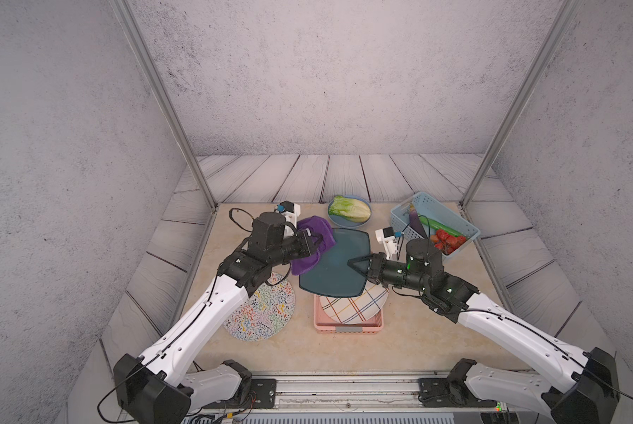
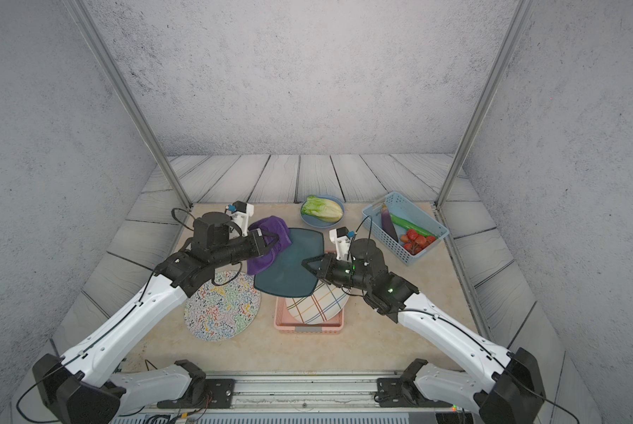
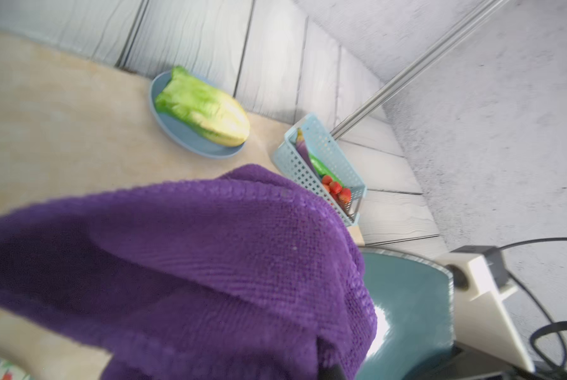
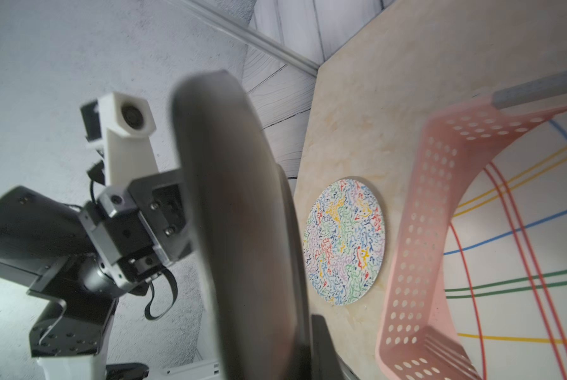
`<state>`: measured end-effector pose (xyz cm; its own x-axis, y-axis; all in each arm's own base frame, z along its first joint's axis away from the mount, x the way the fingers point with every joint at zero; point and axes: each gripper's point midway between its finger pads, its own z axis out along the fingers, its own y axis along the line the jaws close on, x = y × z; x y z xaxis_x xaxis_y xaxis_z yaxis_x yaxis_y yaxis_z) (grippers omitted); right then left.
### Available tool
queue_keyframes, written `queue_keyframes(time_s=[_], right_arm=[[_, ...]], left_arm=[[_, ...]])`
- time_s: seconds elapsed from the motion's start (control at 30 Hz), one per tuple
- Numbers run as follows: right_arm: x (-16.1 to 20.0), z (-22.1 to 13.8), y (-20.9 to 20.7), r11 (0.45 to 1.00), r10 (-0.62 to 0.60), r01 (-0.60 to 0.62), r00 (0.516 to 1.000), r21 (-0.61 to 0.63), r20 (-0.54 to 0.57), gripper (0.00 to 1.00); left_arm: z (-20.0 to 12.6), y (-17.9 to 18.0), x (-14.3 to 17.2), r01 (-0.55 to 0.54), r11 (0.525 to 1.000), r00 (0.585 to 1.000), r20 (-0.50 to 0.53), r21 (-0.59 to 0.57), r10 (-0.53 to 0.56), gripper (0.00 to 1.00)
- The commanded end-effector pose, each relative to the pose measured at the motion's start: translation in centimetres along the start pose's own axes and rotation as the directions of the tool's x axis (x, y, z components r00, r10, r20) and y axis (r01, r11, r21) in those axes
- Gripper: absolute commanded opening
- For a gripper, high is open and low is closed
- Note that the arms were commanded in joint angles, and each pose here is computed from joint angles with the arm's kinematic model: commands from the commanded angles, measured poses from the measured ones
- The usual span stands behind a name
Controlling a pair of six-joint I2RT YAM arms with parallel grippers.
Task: Wipe the wet plate dry
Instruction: Wipe the plate with towel.
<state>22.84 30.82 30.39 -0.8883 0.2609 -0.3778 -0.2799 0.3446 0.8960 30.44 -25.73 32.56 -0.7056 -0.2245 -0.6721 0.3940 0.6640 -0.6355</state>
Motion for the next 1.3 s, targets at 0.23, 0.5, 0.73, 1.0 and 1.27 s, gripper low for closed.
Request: queue_keyframes(time_s=[0.23, 0.5, 0.73, 1.0, 1.27], right_arm=[[-1.5, -4.2, 11.7, 0.894, -0.283, 0.311, 0.95, -0.324, 0.131, 0.0], [-4.2, -5.3, 11.3, 0.915, -0.227, 0.292, 0.943, -0.278, 0.243, 0.0], [-5.8, -7.5, 12.2, 0.893, -0.132, 0.234, 0.953, -0.384, 0.274, 0.0], [-9.0, -9.1, 12.5, 0.914, -0.083, 0.228, 0.916, -0.336, 0.393, 0.0], [-11.0, -10.8, 11.1, 0.93, 0.002, 0.158, 0.9, -0.331, 0.435, 0.0]], left_arm=[[3.6, -2.2, 4.4, -0.181, 0.983, 0.974, -0.133, 0.02, 0.182, 0.0], [3.6, -4.3, 5.1, -0.196, 0.979, 0.963, -0.181, 0.048, 0.201, 0.0], [-0.7, 0.7, 1.2, -0.065, 0.998, 0.995, -0.073, 0.005, 0.065, 0.0], [1.1, -4.0, 13.4, -0.217, 0.955, 0.86, -0.422, 0.204, 0.286, 0.0], [-1.6, -4.7, 4.6, 0.057, 0.964, 0.98, -0.201, 0.259, -0.004, 0.0]])
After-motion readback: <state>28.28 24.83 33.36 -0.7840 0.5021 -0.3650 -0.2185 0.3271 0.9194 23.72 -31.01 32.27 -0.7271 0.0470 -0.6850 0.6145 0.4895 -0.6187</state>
